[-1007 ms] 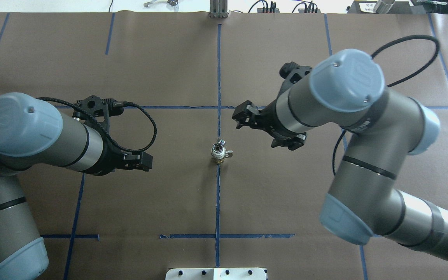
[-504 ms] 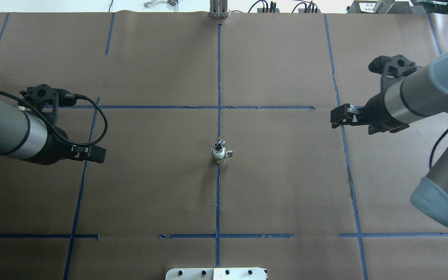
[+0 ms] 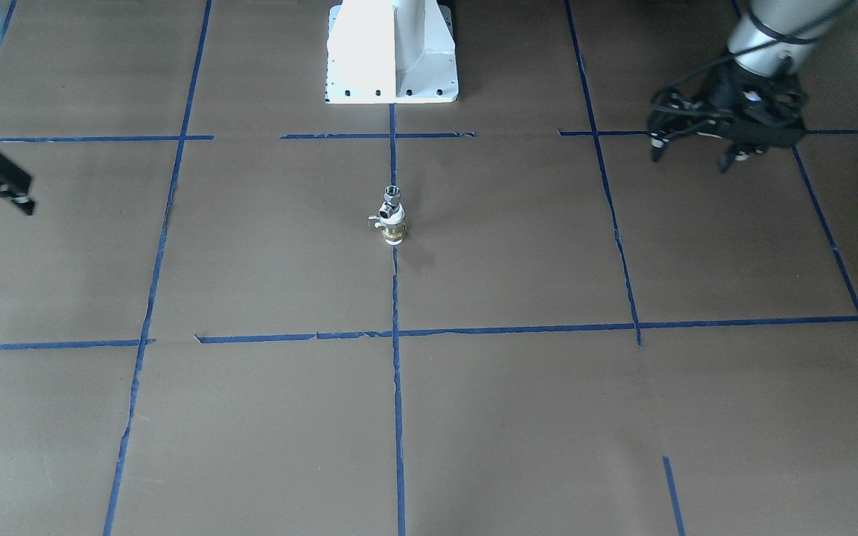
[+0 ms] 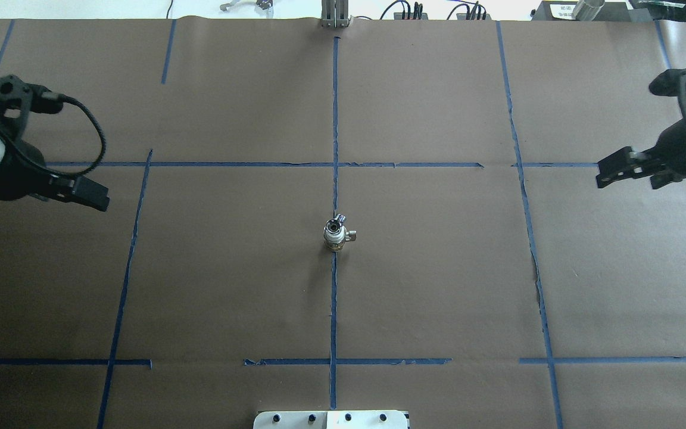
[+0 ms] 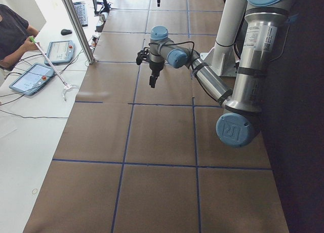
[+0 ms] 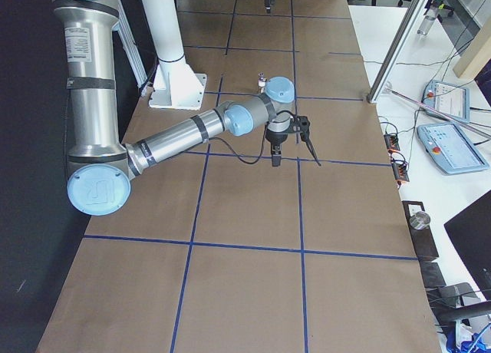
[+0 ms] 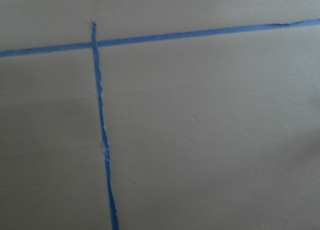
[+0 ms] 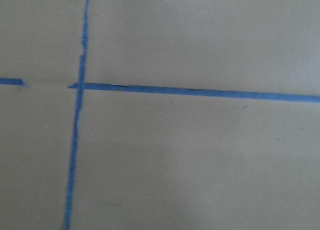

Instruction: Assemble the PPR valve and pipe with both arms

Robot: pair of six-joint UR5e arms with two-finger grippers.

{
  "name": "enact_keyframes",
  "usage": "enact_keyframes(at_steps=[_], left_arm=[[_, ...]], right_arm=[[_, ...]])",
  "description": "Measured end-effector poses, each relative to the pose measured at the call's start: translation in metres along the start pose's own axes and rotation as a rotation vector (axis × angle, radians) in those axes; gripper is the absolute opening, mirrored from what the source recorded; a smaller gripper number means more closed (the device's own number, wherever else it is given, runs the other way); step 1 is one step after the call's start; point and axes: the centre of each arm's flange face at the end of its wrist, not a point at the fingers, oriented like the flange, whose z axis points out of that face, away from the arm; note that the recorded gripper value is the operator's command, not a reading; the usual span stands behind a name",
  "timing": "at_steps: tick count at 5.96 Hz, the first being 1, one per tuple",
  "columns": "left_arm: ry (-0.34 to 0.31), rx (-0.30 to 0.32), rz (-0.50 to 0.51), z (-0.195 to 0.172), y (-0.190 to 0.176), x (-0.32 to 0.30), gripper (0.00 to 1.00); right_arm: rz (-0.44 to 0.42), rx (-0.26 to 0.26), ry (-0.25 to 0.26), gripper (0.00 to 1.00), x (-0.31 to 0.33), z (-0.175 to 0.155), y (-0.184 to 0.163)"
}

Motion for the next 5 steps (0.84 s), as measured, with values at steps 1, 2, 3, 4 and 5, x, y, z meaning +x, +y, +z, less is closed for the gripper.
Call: enact_keyframes(at_steps=[1,2,3,4,5], left_arm=[[-0.039,-0.019,0.073,0.002,-0.01,-0.077,1.0],[-0.045,-0.048,0.119,0.004,-0.008,-0.155,1.0],[-0.035,-0.077,0.147,0.01,0.007,-0.216,1.0],[-0.03,-0.099,0.148,0.015,0.025,-0.255,1.0],[-0.036,-0.102,0.104,0.01,0.047,-0.288,1.0]], right_arm=[[-0.07,-0.008,0.01,1.0,0.068,0.001,-0.008],[-0.125,-0.017,0.016,1.0,0.124,0.001,-0.008],[-0.151,-0.023,0.013,1.0,0.169,0.0,0.002],[-0.156,-0.03,0.008,1.0,0.197,0.002,0.016],[-0.159,-0.04,0.004,1.0,0.21,0.006,0.028]])
